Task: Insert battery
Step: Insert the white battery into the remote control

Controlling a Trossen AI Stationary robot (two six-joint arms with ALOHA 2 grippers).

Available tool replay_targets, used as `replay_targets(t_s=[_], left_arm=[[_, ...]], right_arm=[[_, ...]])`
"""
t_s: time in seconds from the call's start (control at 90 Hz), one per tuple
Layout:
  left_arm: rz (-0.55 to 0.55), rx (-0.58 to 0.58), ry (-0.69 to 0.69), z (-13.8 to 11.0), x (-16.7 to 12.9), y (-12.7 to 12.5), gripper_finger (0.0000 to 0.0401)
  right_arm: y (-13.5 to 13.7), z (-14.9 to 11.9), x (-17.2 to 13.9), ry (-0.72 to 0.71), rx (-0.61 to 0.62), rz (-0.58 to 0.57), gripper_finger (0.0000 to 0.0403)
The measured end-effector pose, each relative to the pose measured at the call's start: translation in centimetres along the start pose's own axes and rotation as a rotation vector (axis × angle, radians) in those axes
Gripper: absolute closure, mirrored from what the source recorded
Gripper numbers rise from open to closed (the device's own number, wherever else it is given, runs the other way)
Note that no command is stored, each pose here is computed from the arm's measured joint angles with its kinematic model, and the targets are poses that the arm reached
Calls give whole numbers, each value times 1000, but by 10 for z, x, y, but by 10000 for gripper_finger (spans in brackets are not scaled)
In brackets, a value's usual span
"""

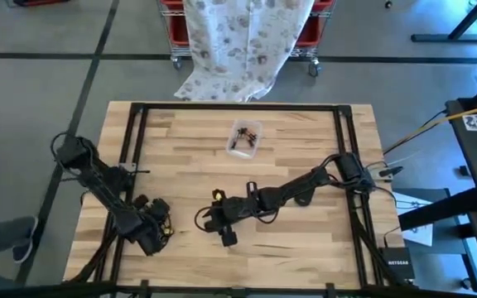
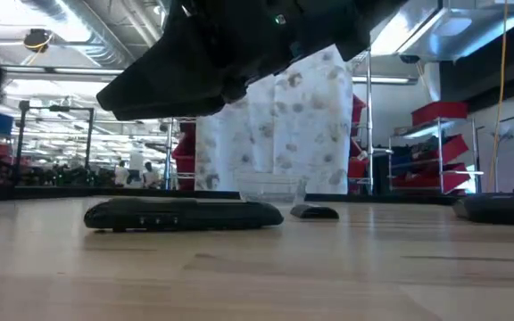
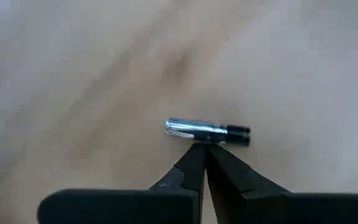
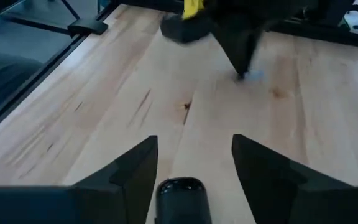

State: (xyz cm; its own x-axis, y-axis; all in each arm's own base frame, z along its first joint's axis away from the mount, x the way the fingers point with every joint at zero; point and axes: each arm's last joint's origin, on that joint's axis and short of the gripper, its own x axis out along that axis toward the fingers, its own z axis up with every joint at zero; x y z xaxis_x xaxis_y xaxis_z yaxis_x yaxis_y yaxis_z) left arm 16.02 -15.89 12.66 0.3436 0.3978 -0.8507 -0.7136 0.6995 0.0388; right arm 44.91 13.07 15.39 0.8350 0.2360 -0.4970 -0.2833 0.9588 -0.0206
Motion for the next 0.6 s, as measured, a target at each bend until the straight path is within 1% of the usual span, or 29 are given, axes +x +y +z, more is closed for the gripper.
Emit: replay_targets(t_s=[0.078,0.189,0.278,0.333,0.4,0.444,0.489,0.544,0.6], left_arm=[[-20,18,-75,7,-3,-4,401],[-10,77,-28,10,-11,-8,401],[5,103,-29,13,-24,-10,401],[12,111,-31,13,-31,-11,401],[13,117,-34,13,-40,-10,401],[-11,109,-43,12,-45,-12,401],[-28,103,-53,9,-47,-13,401],[-32,89,-62,7,-47,-13,401],[-43,76,-70,5,-47,-14,401]], right_arm=[[0,0,0,2,0,0,210],[0,0,0,3,15,0,210],[0,-1,0,8,16,-15,210],[-1,-3,0,28,17,-52,210],[-7,-8,-1,83,30,-161,210],[-14,-11,-3,126,28,-243,210],[-28,-13,-5,157,26,-308,210],[-52,-12,-11,173,41,-361,210],[-82,-13,-17,188,64,-401,210]])
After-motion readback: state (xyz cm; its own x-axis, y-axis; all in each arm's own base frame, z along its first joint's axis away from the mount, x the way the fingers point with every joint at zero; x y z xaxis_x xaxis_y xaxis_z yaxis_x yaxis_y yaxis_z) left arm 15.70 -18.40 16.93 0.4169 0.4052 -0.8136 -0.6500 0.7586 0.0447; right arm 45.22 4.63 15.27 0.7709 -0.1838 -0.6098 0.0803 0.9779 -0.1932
